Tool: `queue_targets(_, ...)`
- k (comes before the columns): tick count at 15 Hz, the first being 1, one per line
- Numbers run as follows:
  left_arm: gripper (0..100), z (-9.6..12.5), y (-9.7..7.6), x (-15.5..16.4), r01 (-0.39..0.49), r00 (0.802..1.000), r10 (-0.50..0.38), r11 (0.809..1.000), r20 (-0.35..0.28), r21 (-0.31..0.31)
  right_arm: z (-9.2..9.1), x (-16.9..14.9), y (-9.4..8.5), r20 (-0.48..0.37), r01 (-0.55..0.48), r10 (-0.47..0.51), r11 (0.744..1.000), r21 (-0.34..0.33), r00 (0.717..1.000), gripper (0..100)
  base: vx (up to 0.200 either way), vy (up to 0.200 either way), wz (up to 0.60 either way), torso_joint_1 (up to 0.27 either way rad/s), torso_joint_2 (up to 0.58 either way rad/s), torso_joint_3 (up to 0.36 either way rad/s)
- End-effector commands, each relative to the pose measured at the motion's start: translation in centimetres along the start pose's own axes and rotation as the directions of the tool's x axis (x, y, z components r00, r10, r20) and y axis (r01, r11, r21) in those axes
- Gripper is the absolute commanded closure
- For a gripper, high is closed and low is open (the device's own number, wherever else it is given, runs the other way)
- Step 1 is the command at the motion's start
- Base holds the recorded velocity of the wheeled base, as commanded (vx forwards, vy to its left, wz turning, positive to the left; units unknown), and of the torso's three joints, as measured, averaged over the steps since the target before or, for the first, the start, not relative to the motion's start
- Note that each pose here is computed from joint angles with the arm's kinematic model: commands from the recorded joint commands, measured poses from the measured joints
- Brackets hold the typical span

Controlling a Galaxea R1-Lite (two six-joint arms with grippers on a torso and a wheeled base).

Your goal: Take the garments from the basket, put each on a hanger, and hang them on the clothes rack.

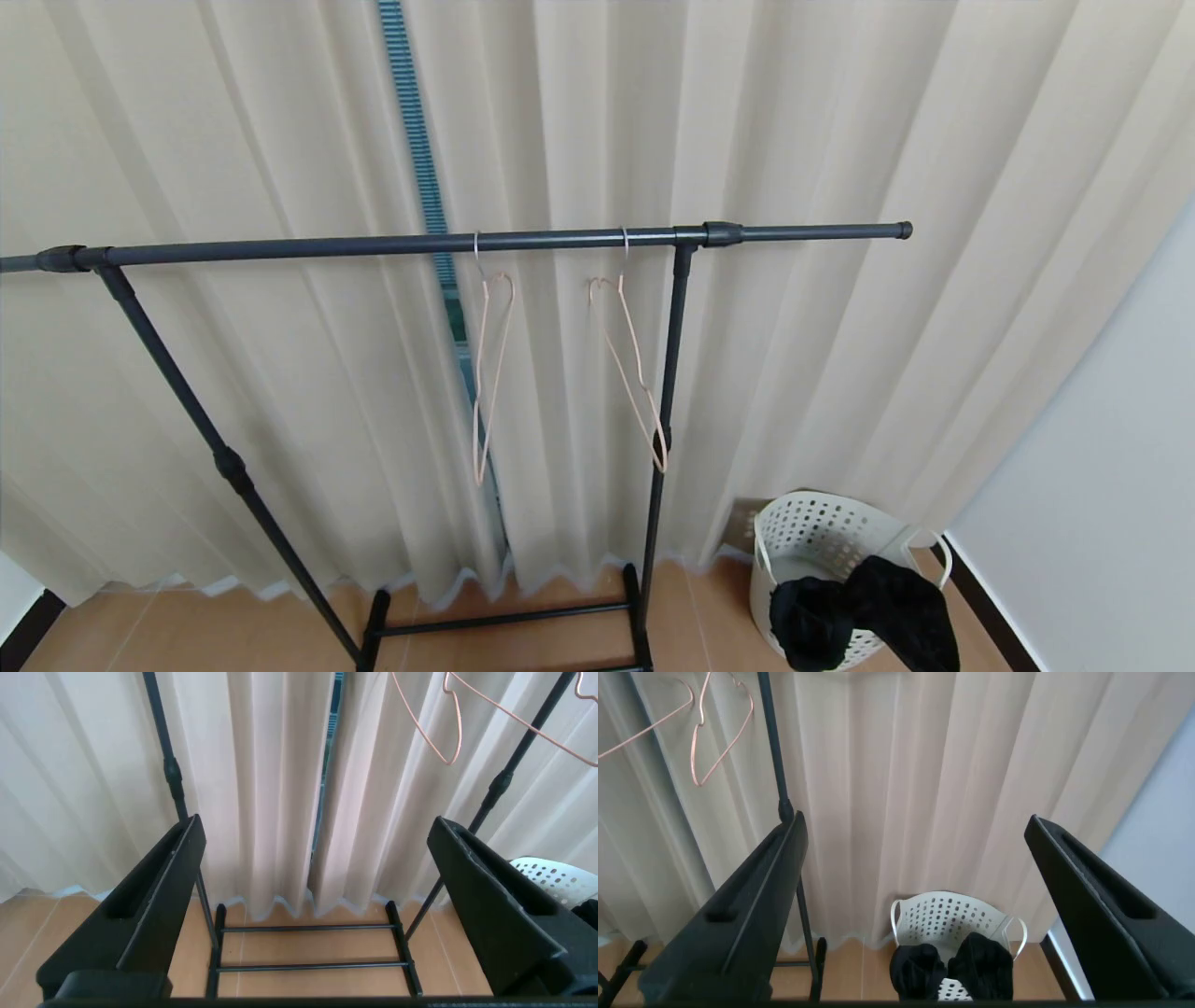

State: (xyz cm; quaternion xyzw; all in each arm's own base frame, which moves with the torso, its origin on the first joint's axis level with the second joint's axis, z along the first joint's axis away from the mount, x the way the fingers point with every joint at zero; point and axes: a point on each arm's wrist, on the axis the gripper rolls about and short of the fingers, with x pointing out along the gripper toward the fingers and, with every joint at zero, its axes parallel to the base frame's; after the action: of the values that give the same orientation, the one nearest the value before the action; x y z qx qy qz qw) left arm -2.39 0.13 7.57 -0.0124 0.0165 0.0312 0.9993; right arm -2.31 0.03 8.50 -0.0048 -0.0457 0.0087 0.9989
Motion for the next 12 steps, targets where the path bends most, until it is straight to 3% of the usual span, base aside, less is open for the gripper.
queue_targets(1, 0, 0.02, 0.00, 0.00, -0.003, 1.000, 0.003, 1.000, -0.001, 0.000, 0.01, 0.01, 0.00, -0.001, -0.001, 0.001, 1.000, 0.000, 1.000, 0, 0.000, 0.000, 0.00, 0.000, 0.00, 0.000)
queue_targets(12, 0, 0.02, 0.00, 0.00, -0.001, 1.000, 0.001, 1.000, -0.001, 0.000, -0.01, 0.01, 0.02, -0.002, -0.011, 0.011, 1.000, -0.028, 1.000, 0, 0.000, 0.000, 0.00, 0.000, 0.00, 0.000)
